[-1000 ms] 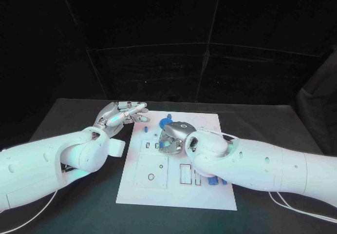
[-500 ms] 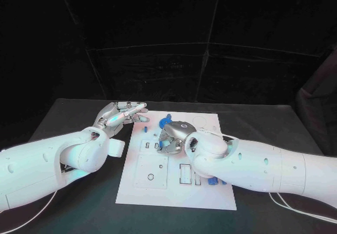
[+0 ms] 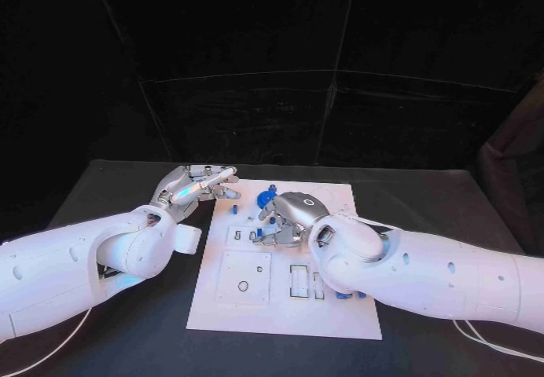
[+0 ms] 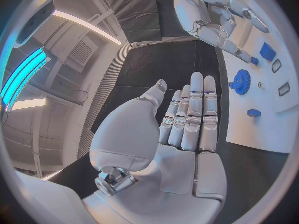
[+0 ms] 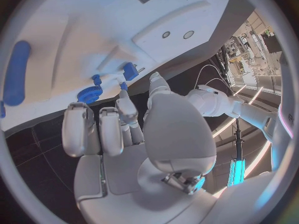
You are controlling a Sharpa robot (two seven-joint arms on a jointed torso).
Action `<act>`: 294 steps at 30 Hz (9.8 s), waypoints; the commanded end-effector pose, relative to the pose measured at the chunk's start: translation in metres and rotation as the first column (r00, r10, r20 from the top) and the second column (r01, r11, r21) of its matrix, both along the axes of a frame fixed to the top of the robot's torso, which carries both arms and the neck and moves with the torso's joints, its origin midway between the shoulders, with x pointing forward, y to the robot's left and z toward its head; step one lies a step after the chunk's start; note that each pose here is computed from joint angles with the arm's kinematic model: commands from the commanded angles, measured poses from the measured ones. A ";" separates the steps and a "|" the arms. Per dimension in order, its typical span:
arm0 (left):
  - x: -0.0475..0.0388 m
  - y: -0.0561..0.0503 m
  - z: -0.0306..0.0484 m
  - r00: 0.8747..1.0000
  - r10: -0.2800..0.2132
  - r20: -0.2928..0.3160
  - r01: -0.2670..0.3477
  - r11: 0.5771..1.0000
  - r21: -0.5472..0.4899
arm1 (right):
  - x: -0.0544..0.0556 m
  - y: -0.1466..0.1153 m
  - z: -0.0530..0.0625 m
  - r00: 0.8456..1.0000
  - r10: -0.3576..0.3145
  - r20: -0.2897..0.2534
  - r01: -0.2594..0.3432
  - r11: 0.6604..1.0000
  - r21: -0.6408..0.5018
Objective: Assemble the parts on the task board
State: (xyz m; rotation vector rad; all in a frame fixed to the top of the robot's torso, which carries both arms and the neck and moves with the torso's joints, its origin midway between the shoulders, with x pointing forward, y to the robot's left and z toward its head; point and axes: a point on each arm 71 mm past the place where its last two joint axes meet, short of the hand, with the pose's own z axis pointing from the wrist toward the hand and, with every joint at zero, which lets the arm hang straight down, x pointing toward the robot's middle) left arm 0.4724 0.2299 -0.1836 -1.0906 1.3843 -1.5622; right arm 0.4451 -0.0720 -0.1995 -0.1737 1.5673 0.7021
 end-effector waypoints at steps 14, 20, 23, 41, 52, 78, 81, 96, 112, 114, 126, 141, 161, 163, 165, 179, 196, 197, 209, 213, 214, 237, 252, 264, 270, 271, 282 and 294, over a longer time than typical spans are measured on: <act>0.0110 -0.009 -0.0111 0.944 -0.170 -0.284 0.322 0.667 0.672 | 0.010 -0.126 0.043 0.944 0.124 -0.305 0.009 0.916 0.400; 0.0278 -0.020 -0.0031 0.937 -0.137 -0.321 0.348 0.440 0.828 | 0.016 -0.148 0.047 0.945 0.078 -0.318 0.070 0.902 0.427; 0.0360 -0.031 0.0013 0.938 -0.133 -0.321 0.347 0.352 0.869 | 0.017 -0.153 0.047 0.946 0.064 -0.319 0.081 0.903 0.421; 0.0547 -0.087 -0.0047 0.909 -0.128 -0.396 0.410 0.116 0.905 | 0.021 -0.160 0.049 0.946 0.043 -0.321 0.095 0.911 0.401; 0.0581 -0.095 -0.0089 0.892 -0.125 -0.435 0.442 0.036 0.896 | 0.022 -0.160 0.049 0.947 0.035 -0.318 0.099 0.913 0.395; 0.0555 -0.106 -0.0149 0.872 -0.145 -0.467 0.468 -0.030 0.883 | 0.027 -0.161 0.046 0.945 0.019 -0.327 0.114 0.917 0.382; 0.0551 -0.107 -0.0151 0.872 -0.147 -0.468 0.468 -0.031 0.883 | 0.027 -0.161 0.046 0.945 0.015 -0.328 0.115 0.921 0.373; 0.0514 -0.112 -0.0158 0.861 -0.160 -0.484 0.493 0.022 0.870 | 0.031 -0.162 0.041 0.935 -0.003 -0.354 0.128 0.936 0.329; 0.0486 -0.103 -0.0137 0.876 -0.149 -0.459 0.480 0.158 0.863 | 0.035 -0.160 0.040 0.934 -0.003 -0.358 0.127 0.938 0.323; 0.0483 -0.101 -0.0128 0.884 -0.146 -0.445 0.466 0.172 0.868 | 0.035 -0.159 0.040 0.934 -0.003 -0.358 0.127 0.938 0.323; 0.0421 -0.088 -0.0059 0.944 -0.138 -0.300 0.326 0.239 0.915 | 0.035 -0.161 0.040 0.936 -0.004 -0.351 0.126 0.937 0.326; 0.0382 -0.079 -0.0207 0.958 -0.101 -0.269 0.284 0.180 0.942 | 0.036 -0.163 0.040 0.939 -0.019 -0.343 0.131 0.943 0.306; 0.0341 -0.076 -0.0294 0.941 -0.105 -0.322 0.332 0.096 0.939 | 0.036 -0.163 0.040 0.940 -0.018 -0.340 0.127 0.945 0.302; 0.0337 -0.076 -0.0297 0.939 -0.106 -0.327 0.336 0.091 0.937 | 0.036 -0.163 0.040 0.940 -0.017 -0.341 0.126 0.945 0.301; 0.0331 -0.075 -0.0301 0.937 -0.107 -0.332 0.342 0.086 0.936 | 0.036 -0.163 0.040 0.940 -0.017 -0.341 0.126 0.945 0.301; 0.0310 -0.077 -0.0312 0.931 -0.112 -0.348 0.357 0.071 0.931 | 0.036 -0.164 0.039 0.939 -0.017 -0.343 0.125 0.947 0.295; 0.0332 -0.081 -0.0321 0.927 -0.104 -0.361 0.369 0.081 0.926 | 0.036 -0.162 0.039 0.939 -0.017 -0.344 0.124 0.948 0.293; 0.0334 -0.081 -0.0322 0.926 -0.105 -0.362 0.370 0.082 0.925 | 0.036 -0.162 0.039 0.939 -0.017 -0.344 0.124 0.948 0.293; 0.0365 -0.082 -0.0329 0.924 -0.096 -0.369 0.377 0.077 0.923 | 0.036 -0.161 0.039 0.939 -0.015 -0.343 0.123 0.948 0.293; 0.0374 -0.081 -0.0329 0.925 -0.092 -0.368 0.375 0.078 0.924 | 0.036 -0.161 0.039 0.939 -0.015 -0.344 0.122 0.948 0.293; 0.0376 -0.081 -0.0329 0.925 -0.092 -0.368 0.375 0.078 0.924 | 0.036 -0.161 0.039 0.939 -0.014 -0.344 0.122 0.948 0.293; 0.0389 -0.071 -0.0288 0.941 -0.071 -0.330 0.337 0.137 0.931 | 0.036 -0.161 0.039 0.940 -0.017 -0.342 0.124 0.948 0.294; 0.0654 -0.057 0.0257 0.942 -0.111 -0.317 0.334 0.196 0.922 | 0.038 -0.163 0.039 0.941 -0.021 -0.339 0.127 0.947 0.294; 0.1039 -0.050 0.0338 0.918 -0.044 -0.395 0.397 0.103 0.912 | 0.039 -0.159 0.038 0.940 -0.014 -0.340 0.121 0.948 0.295; 0.1136 -0.047 0.0264 0.913 -0.014 -0.407 0.407 0.076 0.910 | 0.040 -0.157 0.038 0.940 -0.009 -0.341 0.117 0.948 0.295; 0.1150 -0.046 0.0243 0.911 -0.009 -0.411 0.411 0.072 0.909 | 0.040 -0.156 0.038 0.940 -0.008 -0.341 0.115 0.949 0.295; 0.1214 -0.040 0.0099 0.908 0.022 -0.419 0.419 0.034 0.908 | 0.040 -0.153 0.038 0.940 0.001 -0.342 0.107 0.949 0.297; 0.1214 -0.042 0.0006 0.900 0.015 -0.435 0.435 0.028 0.900 | 0.040 -0.152 0.038 0.941 0.003 -0.339 0.105 0.948 0.299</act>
